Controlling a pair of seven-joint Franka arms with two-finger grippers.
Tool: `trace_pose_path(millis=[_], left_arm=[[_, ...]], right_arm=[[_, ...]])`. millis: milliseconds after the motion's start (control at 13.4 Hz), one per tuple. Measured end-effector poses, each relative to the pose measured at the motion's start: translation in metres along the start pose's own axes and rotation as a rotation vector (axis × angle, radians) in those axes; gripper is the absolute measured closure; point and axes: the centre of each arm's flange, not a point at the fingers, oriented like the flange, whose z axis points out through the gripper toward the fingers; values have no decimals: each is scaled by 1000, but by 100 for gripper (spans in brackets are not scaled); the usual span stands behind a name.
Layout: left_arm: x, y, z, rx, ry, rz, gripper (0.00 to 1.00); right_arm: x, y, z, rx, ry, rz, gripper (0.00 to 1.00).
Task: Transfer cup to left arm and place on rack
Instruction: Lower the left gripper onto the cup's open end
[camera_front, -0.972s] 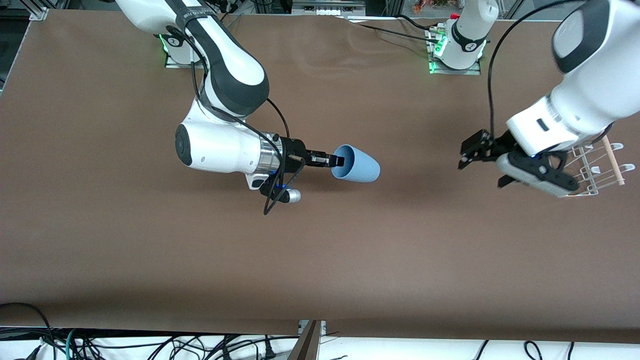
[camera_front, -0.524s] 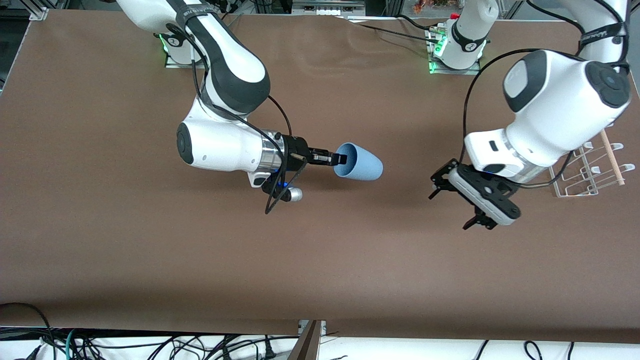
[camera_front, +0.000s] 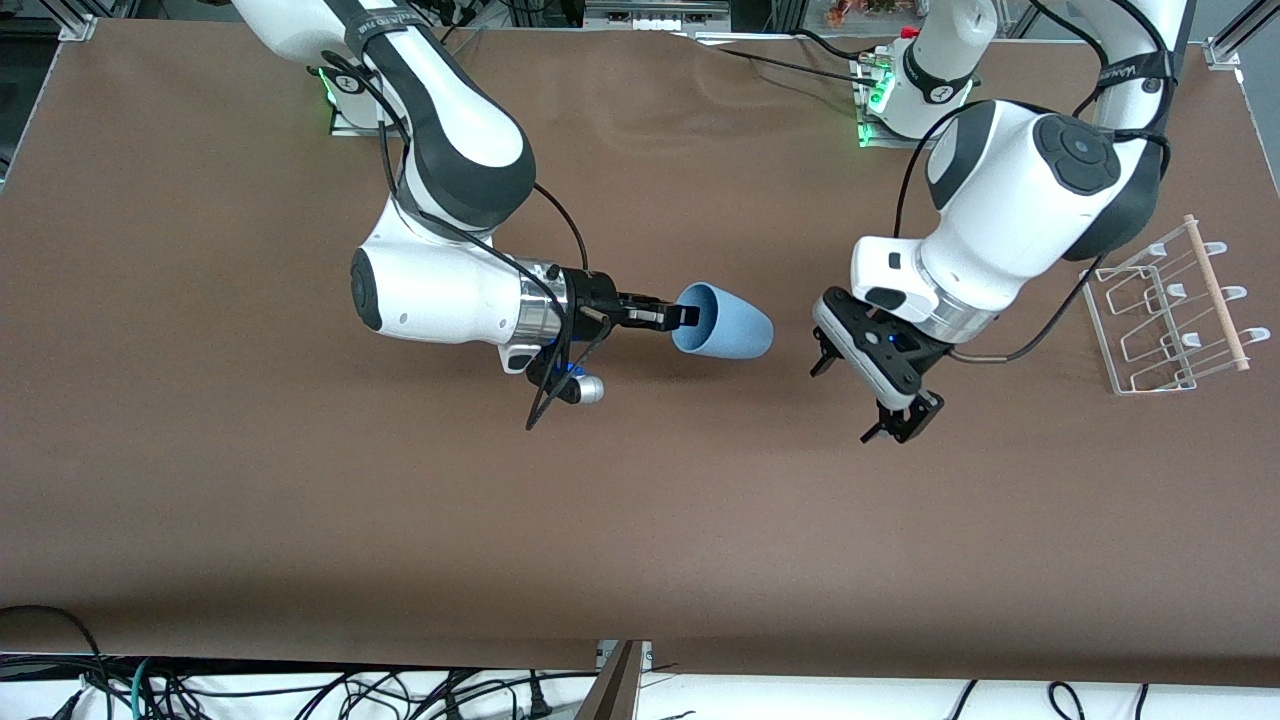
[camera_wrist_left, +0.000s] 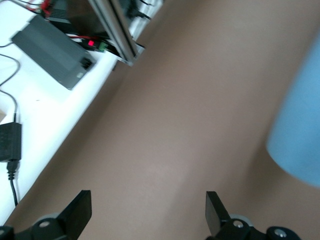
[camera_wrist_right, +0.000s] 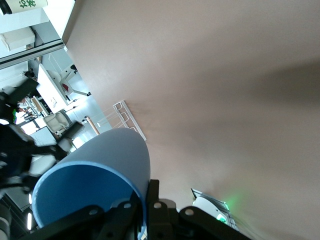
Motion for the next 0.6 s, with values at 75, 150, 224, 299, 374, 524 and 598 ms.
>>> trace_pose_path(millis=[75, 150, 224, 299, 374, 524, 598], left_arm=[[-6, 9, -2, -7, -10, 35, 0], [-10, 19, -5, -17, -17, 71, 0], [-10, 35, -6, -30, -21, 106, 0], [-4, 55, -4, -49, -22, 136, 0], [5, 78, -2, -67, -19, 169, 0], [23, 110, 1, -80, 0, 220, 0], [27, 116, 2, -74, 6, 228, 0]], right_arm=[[0, -1, -1, 1, 0, -1, 95], [0, -1, -2, 2, 2, -1, 95], [2, -1, -3, 4, 4, 1, 95], [3, 0, -6, 6, 6, 2, 95], [4, 0, -7, 8, 9, 3, 95], [5, -1, -8, 9, 10, 3, 95], [5, 0, -9, 7, 7, 3, 95]])
